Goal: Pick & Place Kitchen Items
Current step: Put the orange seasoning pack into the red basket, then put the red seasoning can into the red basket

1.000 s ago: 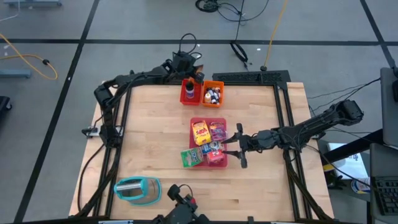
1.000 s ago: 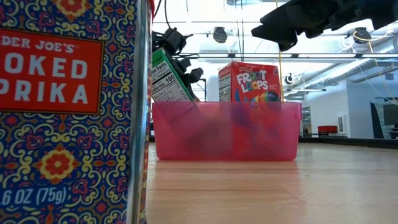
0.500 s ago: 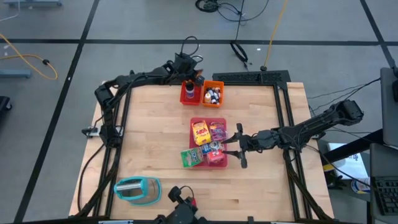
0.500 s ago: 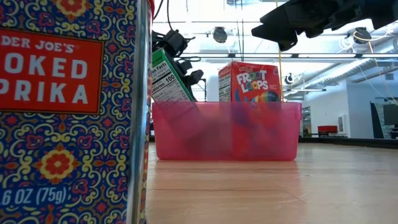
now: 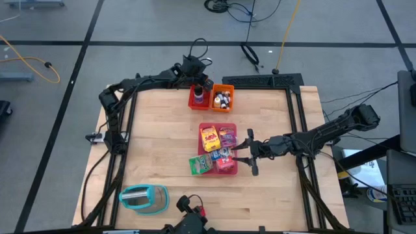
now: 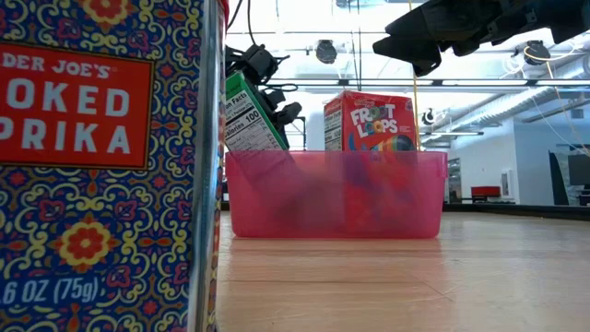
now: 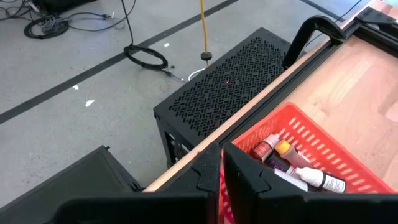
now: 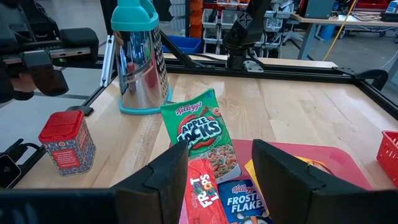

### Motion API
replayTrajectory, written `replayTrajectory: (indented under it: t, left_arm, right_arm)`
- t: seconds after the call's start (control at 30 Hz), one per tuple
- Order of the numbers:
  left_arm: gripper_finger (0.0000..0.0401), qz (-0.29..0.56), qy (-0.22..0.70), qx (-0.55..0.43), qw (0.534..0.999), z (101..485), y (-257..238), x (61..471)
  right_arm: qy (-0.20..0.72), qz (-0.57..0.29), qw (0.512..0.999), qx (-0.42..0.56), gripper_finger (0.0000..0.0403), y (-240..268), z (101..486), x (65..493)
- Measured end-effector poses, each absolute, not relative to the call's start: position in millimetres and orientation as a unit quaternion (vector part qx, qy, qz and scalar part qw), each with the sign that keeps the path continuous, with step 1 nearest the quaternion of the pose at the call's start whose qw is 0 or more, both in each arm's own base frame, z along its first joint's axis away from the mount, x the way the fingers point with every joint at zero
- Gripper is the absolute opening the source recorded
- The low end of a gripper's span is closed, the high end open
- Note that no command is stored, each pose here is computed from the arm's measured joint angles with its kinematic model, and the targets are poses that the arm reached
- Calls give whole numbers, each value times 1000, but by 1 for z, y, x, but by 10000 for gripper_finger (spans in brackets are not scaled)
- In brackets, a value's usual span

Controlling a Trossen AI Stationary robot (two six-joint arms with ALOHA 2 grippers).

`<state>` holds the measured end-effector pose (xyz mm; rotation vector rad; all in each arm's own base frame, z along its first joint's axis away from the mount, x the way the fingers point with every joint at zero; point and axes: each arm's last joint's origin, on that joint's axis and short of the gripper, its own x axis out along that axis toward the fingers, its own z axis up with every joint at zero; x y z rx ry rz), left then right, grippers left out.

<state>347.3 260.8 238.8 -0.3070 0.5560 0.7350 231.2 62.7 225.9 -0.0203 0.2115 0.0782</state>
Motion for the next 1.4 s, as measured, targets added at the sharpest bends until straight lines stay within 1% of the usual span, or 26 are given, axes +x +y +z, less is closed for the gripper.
replayTrajectory:
  t: [0.2,0.3,0.43,0.53,0.6,0.7,0.83,1.03,1.4]
  left_arm:
    - [46,356,272,-142,882,238,261,347]
    - [56,336,277,-142,889,242,258,345]
    - [66,306,271,-139,902,257,249,342]
    - [67,272,279,-138,910,271,234,340]
    - [67,242,284,-134,918,281,220,340]
    - [67,189,319,-124,921,293,192,337]
    - [67,124,362,-90,920,303,147,338]
    - [67,41,390,-67,918,313,78,344]
    - [67,-51,439,-72,894,312,-25,341]
  right_arm:
    - [105,39,994,-10,171,63,226,231]
    - [105,39,994,-8,171,63,226,231]
    - [108,39,993,-7,171,63,226,231]
    - [109,39,993,-7,171,63,225,231]
    - [109,39,993,-7,171,63,225,231]
    - [109,39,993,-7,171,63,225,231]
    - [109,39,993,-7,171,63,225,231]
    - [109,39,993,-7,171,63,225,231]
    - [109,39,993,-7,171,63,225,231]
